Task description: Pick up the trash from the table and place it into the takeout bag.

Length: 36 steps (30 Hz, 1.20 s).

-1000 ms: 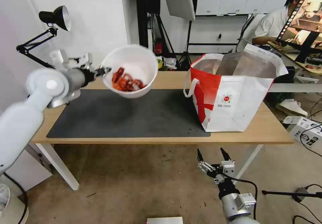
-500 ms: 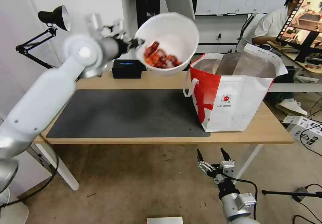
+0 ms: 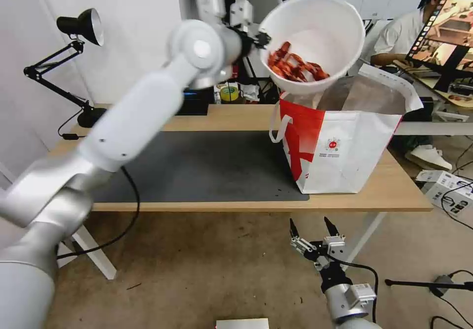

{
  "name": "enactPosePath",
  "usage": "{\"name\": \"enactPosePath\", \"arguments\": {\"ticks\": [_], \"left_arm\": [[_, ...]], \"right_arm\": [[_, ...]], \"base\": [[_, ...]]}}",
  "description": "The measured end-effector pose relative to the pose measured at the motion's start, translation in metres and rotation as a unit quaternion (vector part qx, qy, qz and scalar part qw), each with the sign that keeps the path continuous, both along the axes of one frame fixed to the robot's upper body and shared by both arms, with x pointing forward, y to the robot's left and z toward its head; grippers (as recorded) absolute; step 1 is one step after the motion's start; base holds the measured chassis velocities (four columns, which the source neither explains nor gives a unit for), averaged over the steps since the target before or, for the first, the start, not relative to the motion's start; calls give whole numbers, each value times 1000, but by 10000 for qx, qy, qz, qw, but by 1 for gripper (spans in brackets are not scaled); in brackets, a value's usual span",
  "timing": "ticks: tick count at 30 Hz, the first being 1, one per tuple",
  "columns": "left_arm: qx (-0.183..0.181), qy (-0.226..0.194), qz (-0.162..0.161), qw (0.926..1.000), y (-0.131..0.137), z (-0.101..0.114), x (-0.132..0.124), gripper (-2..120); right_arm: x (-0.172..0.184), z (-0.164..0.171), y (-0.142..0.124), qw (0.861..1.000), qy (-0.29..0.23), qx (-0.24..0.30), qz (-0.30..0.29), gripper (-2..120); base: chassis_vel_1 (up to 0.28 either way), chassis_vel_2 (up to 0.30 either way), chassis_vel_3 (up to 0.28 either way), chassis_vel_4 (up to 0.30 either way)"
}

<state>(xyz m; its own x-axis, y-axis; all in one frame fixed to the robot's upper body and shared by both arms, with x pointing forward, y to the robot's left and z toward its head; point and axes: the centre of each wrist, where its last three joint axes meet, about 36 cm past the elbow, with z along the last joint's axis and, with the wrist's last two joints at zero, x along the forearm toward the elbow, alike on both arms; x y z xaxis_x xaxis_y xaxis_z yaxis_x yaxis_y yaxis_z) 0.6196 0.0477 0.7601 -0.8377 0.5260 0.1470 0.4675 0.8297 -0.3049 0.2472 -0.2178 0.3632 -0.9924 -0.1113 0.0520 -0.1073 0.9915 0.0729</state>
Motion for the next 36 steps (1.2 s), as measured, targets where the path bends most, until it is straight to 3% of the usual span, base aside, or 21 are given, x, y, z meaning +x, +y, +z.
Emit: {"name": "enactPosePath", "arguments": {"ticks": [9, 16, 23, 33, 36], "left_arm": [[552, -154, 587, 9966, -53, -36, 25, 0], [881, -392, 823, 9919, -77, -64, 21, 0], [1200, -882, 407, 9880, -80, -82, 8, 0], [1281, -1021, -52, 9865, -76, -84, 0, 0], [1576, -965, -256, 9824, -70, -85, 0, 1]], "right_arm": [[0, 0, 0, 10000, 0, 0, 0, 100], [0, 0, 0, 10000, 0, 0, 0, 100], [0, 0, 0, 10000, 0, 0, 0, 100], [0, 0, 0, 10000, 0, 0, 0, 100], [0, 0, 0, 10000, 0, 0, 0, 100]], "base": [[0, 0, 0, 0], [0, 0, 0, 0], [0, 0, 0, 0], [0, 0, 0, 0], [0, 0, 0, 0]]}}
